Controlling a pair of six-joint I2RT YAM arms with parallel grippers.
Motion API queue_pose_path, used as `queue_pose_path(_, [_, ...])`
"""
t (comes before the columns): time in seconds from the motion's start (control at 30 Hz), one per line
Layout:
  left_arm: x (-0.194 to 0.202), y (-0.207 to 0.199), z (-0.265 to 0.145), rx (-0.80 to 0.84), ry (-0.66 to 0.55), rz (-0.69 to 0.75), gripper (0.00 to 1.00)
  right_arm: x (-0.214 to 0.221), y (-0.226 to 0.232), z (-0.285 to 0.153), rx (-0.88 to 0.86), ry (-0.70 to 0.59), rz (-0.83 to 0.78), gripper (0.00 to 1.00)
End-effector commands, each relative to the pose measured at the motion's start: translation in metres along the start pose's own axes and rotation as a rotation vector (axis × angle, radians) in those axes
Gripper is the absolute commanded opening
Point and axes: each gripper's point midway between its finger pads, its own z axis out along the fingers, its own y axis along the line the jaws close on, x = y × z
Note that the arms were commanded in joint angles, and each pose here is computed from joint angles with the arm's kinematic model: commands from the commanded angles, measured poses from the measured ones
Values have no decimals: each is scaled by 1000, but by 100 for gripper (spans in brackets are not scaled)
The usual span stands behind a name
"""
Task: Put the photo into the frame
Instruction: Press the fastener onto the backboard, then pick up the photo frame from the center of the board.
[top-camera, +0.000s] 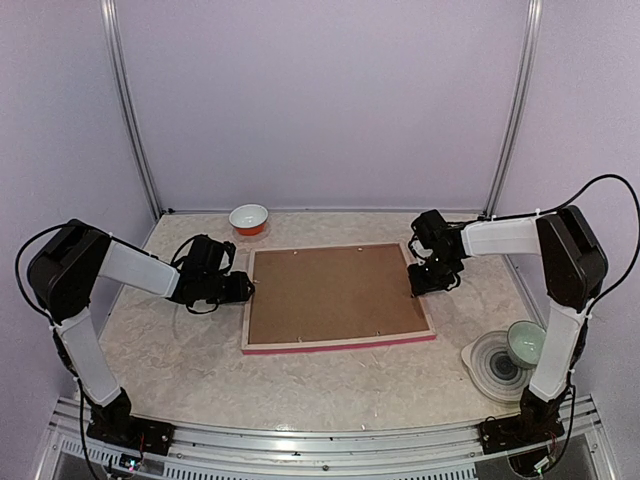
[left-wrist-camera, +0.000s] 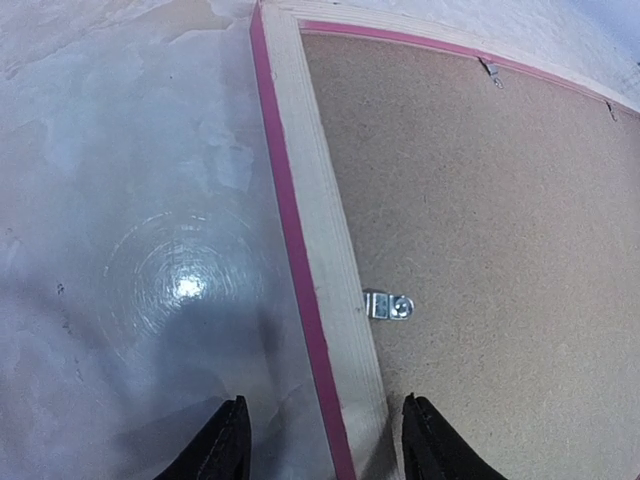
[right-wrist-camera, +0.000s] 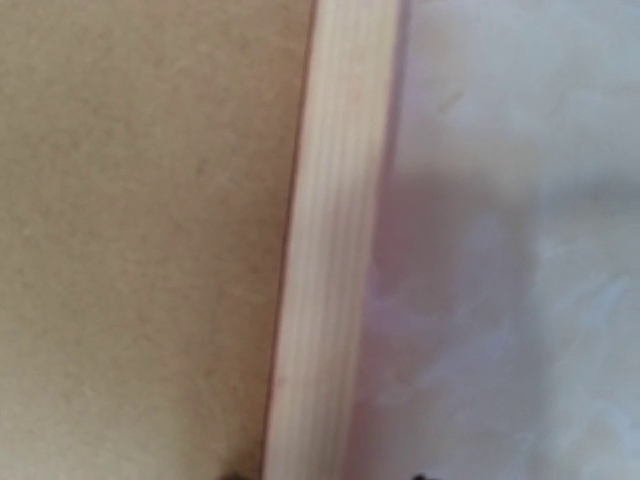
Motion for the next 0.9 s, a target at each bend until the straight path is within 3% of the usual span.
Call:
queue_pose_path(0.0, [-6,8,-5,-31,-31,-15,54,4,-11,-14,23,23,19,42])
queue_pose_path(0.2, [-25,11,-28,-57,-129,-20,64,-13,-21,-37,-24,-74,102,64])
queue_pose_path(0.33, [-40,5,-49,-50,-204,-18,77,-17,-22,-50,-49,-123,136,76])
queue_pose_path(0.43, [-48,-14,-64,-23,-246,13,94,-18,-23,-60,-64,-162,163,83])
queue_pose_path(0.5, [-50,-34,-73,-2,-265,57,99,-15,-23,-65,-81,-180,179,87])
queue_pose_path(0.63, [-43,-85,-84,70,-255,207,99,-8,-21,-75,-150,-219,216,91])
queue_pose_path(0.87, [-7,-190,-105,327,-208,610,99,9,-22,-86,-233,-253,264,95])
